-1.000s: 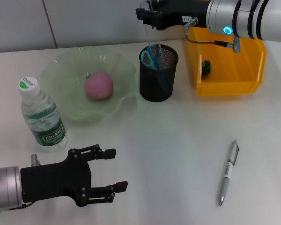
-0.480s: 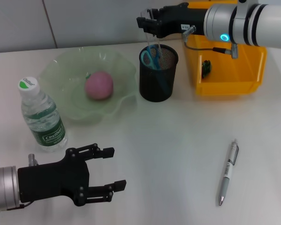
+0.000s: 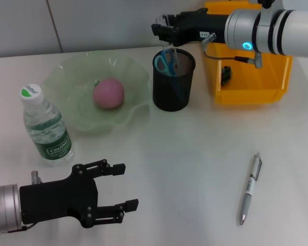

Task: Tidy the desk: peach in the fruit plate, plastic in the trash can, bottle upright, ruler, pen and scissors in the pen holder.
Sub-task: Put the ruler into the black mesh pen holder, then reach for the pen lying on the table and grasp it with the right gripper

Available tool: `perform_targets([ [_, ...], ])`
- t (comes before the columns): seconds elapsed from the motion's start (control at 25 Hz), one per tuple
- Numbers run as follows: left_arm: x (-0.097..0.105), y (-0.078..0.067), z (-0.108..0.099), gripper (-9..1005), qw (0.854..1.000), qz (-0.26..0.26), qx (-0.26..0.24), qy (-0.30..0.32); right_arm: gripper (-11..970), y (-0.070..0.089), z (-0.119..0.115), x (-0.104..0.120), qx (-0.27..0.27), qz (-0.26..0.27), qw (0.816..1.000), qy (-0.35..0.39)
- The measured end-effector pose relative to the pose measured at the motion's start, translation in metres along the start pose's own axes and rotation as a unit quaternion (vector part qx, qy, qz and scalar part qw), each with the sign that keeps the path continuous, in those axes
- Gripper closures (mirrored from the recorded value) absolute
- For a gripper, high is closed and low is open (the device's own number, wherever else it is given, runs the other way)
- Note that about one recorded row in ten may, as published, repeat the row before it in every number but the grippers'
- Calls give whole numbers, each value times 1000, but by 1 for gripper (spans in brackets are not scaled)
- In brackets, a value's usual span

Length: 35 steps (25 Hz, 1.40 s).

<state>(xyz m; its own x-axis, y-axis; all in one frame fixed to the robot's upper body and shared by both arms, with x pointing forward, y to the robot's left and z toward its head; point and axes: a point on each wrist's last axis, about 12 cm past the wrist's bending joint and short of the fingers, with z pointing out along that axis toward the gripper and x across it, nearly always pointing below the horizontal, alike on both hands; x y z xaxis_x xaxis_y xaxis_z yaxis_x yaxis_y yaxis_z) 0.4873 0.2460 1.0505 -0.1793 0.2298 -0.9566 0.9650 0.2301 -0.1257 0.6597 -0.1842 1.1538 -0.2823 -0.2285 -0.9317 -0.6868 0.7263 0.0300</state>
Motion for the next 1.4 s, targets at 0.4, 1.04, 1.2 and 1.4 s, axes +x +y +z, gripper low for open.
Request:
perform_targets([
  [0.4, 1, 0, 1, 187, 1000, -2, 2, 2, 520, 1, -1, 6, -3, 1, 1000, 8],
  [1.04, 0, 1, 1, 188, 1000, 0, 3, 3, 195, -1, -9, 5, -11, 6, 1000, 1],
  [1.2, 0, 1, 1, 188, 1000, 1, 1, 4, 167, -1, -12, 4, -9, 8, 1000, -2],
  [1.4, 0, 2, 1, 188, 1000, 2, 1, 4, 167, -1, -15, 4, -10, 10, 1000, -6],
])
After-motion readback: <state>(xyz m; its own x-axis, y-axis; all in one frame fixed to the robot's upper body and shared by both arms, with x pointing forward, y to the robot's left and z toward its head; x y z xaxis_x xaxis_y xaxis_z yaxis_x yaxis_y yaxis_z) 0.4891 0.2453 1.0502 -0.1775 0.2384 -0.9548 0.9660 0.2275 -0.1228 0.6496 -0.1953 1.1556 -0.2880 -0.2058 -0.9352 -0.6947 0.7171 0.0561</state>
